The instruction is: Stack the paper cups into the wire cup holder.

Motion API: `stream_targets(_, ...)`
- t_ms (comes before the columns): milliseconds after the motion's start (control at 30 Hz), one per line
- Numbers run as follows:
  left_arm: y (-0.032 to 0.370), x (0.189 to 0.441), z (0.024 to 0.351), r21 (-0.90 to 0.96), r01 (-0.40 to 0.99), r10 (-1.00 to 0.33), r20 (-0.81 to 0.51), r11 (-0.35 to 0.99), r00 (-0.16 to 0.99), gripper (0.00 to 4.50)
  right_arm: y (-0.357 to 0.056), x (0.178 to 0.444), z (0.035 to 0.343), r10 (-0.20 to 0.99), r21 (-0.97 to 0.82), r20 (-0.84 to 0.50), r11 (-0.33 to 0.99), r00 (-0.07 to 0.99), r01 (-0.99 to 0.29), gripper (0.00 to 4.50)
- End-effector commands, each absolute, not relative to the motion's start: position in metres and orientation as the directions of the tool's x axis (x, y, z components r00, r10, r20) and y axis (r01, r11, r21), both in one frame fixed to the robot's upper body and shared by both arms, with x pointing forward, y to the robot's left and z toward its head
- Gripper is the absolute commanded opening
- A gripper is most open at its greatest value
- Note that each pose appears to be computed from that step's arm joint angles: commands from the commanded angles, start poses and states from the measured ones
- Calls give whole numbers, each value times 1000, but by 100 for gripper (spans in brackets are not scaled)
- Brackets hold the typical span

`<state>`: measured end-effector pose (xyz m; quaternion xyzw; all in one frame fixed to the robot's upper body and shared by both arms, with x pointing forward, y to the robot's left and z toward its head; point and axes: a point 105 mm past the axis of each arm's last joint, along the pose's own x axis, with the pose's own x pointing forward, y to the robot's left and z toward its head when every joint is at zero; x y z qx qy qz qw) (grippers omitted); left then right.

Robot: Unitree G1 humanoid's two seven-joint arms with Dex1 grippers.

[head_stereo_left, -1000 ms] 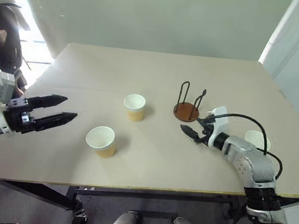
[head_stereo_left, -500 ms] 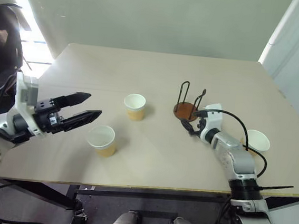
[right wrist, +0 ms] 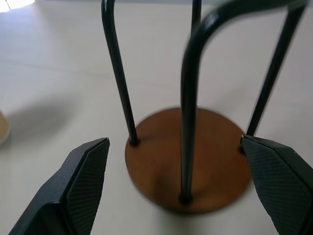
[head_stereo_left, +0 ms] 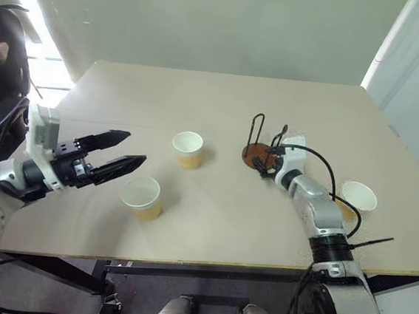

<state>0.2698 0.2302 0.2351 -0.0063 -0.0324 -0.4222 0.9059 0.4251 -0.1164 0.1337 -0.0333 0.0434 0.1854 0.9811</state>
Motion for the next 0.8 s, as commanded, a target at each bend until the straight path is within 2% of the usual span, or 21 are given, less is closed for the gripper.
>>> stream_targets(33, 231, 263, 247, 69, 759, -762, 78, 648, 643, 446, -119, 432, 150, 344, -67, -31, 936, 939, -345, 446)
stream_targets(133, 233, 262, 246, 71, 750, -753, 73, 657, 653, 450, -120, 432, 150, 349, -71, -29, 934, 937, -351, 387)
stream_targets(233, 233, 261, 246, 71, 747, -750, 72, 661, 657, 450, -119, 432, 150, 356, -72, -29, 931, 934, -357, 292)
stream_targets(500, 234, 261, 246, 75, 740, -744, 70, 668, 664, 450, -119, 429, 151, 396, -93, -42, 912, 917, -399, 6)
stream_targets(667, 237, 262, 247, 79, 738, -742, 64, 670, 667, 450, -118, 415, 140, 474, -109, -94, 869, 876, -482, 2)
stream_targets(800, 236, 264, 247, 79, 742, -746, 63, 666, 663, 450, -111, 395, 136, 570, -114, -122, 805, 812, -582, 2)
